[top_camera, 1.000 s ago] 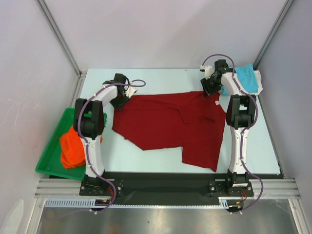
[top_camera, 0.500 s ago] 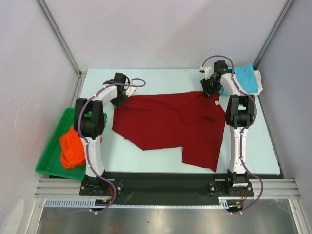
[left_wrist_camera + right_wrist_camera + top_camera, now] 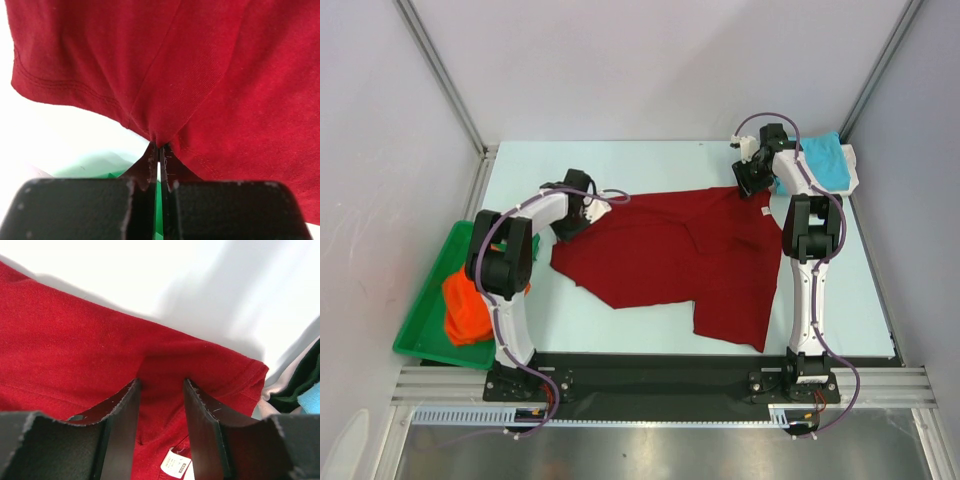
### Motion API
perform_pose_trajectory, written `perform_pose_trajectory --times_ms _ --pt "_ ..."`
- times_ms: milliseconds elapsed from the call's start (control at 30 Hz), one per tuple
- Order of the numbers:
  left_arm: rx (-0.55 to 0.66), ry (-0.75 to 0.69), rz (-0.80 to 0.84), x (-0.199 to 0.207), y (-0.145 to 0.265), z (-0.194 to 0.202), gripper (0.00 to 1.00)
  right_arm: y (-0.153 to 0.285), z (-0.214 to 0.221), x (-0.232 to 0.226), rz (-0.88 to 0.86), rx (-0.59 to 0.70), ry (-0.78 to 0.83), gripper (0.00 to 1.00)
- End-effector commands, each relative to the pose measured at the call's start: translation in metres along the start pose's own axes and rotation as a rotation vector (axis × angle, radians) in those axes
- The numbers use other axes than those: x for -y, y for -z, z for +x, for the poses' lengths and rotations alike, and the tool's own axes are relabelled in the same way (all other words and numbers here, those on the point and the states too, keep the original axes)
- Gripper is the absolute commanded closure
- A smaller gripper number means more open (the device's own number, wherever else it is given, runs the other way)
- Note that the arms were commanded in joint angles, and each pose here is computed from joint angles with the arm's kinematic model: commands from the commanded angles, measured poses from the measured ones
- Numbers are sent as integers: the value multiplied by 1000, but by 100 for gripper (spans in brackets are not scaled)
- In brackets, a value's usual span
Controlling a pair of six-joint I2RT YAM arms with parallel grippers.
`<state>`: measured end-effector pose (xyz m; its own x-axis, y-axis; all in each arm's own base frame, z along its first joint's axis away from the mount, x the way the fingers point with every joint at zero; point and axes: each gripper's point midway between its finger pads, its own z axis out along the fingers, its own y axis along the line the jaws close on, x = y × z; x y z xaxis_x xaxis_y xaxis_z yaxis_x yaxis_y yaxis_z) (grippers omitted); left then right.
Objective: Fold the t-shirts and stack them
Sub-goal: Fold the tshirt
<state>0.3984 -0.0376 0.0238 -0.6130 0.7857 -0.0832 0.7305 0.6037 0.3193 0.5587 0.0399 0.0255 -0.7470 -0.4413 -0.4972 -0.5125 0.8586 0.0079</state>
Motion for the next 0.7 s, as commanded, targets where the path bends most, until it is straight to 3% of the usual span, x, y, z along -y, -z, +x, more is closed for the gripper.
perform_pose_trajectory --times_ms 0,33,133,267,333,367,500,667 --pt "3 12 -13 -1 13 3 97 -9 4 14 26 -4 -4 55" --pt "9 29 -29 -5 15 1 84 -8 3 13 21 0 -4 55" --pt "80 83 -123 -30 34 -16 61 -3 -1 11 16 11 -1 54" --pt "188 183 -250 -83 72 -54 43 -3 0 12 16 10 -4 54" --pt "165 249 -205 -89 64 -57 38 -4 1 11 12 6 -4 54" --pt "215 295 -221 -107 79 -72 37 -3 1 11 14 6 -4 54" --pt "237 383 -103 -101 71 -73 38 0 -1 11 15 8 2 54" --pt "225 486 113 -72 47 -60 50 5 -1 11 19 10 3 54"
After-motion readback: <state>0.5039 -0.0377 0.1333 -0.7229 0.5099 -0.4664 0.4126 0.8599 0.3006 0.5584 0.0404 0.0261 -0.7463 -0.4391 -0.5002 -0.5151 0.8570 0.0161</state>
